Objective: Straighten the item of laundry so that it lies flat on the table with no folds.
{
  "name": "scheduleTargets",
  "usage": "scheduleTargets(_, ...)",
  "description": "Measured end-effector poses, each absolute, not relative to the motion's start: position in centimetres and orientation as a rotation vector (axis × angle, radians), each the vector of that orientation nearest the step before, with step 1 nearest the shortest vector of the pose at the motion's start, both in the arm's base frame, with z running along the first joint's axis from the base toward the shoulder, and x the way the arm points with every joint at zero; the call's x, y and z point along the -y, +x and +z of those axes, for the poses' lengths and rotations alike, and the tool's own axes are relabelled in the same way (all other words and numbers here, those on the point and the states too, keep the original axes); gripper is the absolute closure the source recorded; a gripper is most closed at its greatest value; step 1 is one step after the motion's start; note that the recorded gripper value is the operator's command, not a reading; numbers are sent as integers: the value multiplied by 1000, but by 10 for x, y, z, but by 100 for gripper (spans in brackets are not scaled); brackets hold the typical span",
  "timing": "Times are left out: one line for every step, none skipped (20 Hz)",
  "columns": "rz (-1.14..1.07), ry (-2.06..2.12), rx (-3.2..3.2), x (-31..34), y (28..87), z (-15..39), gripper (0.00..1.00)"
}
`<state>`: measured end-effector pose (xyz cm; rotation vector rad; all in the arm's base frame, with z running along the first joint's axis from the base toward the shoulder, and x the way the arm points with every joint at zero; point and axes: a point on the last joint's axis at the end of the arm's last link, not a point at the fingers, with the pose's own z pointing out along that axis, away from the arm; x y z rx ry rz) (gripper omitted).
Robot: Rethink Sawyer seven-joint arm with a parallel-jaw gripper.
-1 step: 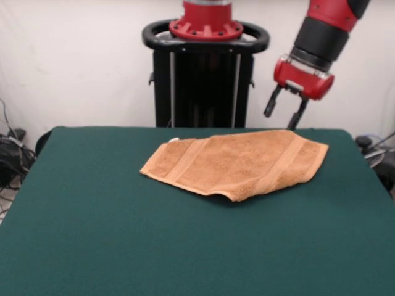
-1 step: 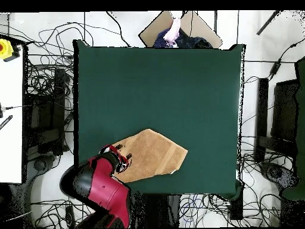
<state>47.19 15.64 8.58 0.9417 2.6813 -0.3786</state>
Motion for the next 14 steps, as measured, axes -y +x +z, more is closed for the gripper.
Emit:
scheduleTargets(-380,950,-2673,-150,477,86,0)
scheduleTargets(-381,956,-2670,-145,480,86,0)
scheduleTargets(-384,967,-2663,-135,486,87,0)
scheduleTargets(-385,970,-2662,-132,487,87,0)
scheduleTargets(-386,975,-2659,-128,490,87,0)
scheduleTargets(-387,978,-2656,-123,492,87,0)
scheduleTargets(-388,979,-2654,-120,494,88,0)
scheduleTargets(-388,978,-2653,-118,496,88,0)
scheduleTargets(-388,976,-2651,-116,497,87,0)
scheduleTargets(-389,968,-2643,-113,500,86,0)
scheduleTargets(-390,964,-2639,-111,502,86,0)
scheduleTargets(-395,950,-2623,-107,506,84,0)
scheduleTargets(-398,943,-2613,-105,509,83,0)
scheduleTargets(-402,936,-2604,-103,511,82,0)
